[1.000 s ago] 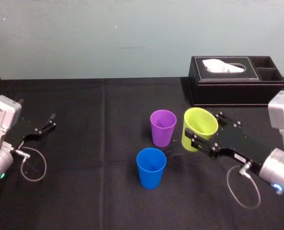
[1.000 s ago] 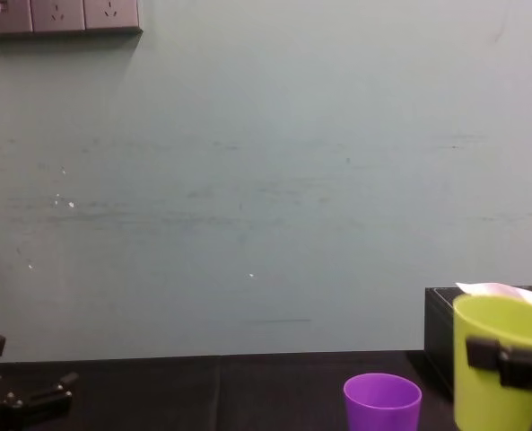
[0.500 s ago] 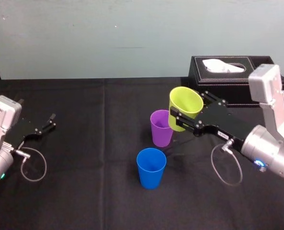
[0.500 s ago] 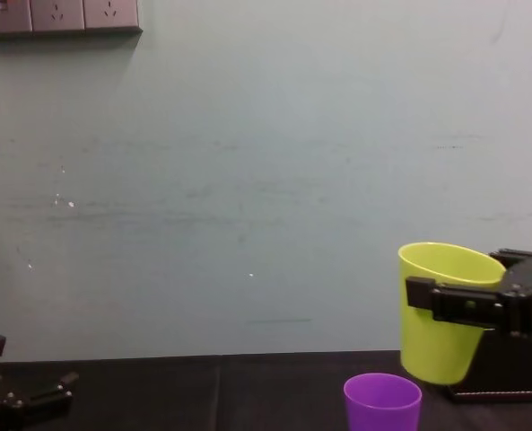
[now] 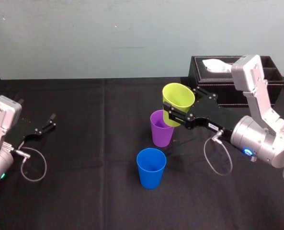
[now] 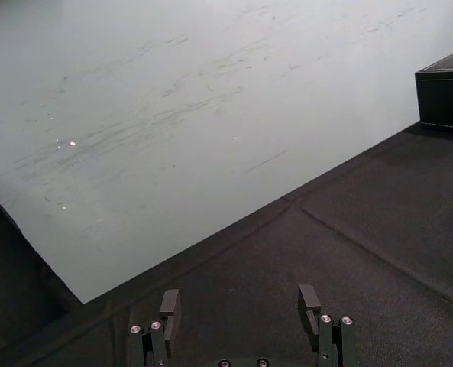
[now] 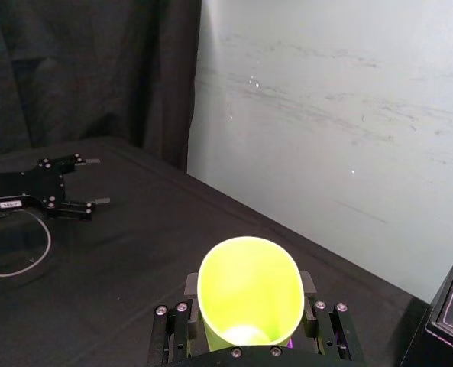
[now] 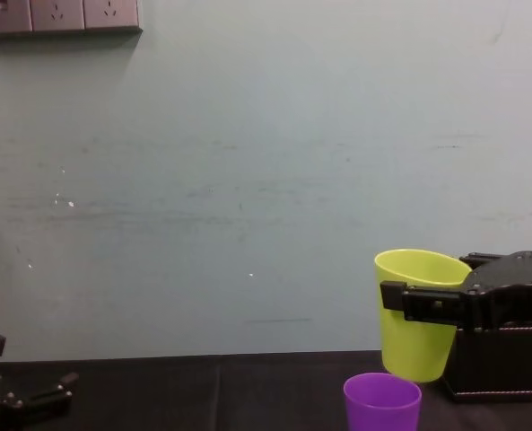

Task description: Stack the three plastic cups sequentially using one hand.

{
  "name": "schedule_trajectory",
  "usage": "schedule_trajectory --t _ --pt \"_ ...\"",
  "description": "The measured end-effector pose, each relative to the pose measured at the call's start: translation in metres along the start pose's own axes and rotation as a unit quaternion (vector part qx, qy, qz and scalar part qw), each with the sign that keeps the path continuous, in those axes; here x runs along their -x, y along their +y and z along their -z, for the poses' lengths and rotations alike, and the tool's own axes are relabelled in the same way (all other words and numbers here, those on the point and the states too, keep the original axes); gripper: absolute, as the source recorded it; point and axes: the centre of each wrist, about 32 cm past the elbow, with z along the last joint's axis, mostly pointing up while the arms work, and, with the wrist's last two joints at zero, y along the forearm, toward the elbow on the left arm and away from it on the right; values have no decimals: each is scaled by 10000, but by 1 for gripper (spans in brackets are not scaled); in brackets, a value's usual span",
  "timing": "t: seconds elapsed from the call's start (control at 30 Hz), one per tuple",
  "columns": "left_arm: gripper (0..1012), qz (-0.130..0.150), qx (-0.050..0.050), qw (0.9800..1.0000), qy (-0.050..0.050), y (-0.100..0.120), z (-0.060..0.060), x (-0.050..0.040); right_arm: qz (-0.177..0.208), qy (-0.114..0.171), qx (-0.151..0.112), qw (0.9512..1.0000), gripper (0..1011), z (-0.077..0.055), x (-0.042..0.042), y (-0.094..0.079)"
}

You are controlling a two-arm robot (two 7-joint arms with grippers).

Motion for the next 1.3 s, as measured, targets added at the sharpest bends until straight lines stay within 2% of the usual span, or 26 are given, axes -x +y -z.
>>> schedule_trajectory --t 0.7,1.3 --pt "1010 0 0 10000 0 0 0 0 -13 21 225 9997 739 65 -41 223" --pt "1010 0 0 10000 0 0 0 0 18 -10 325 9995 738 96 -32 284"
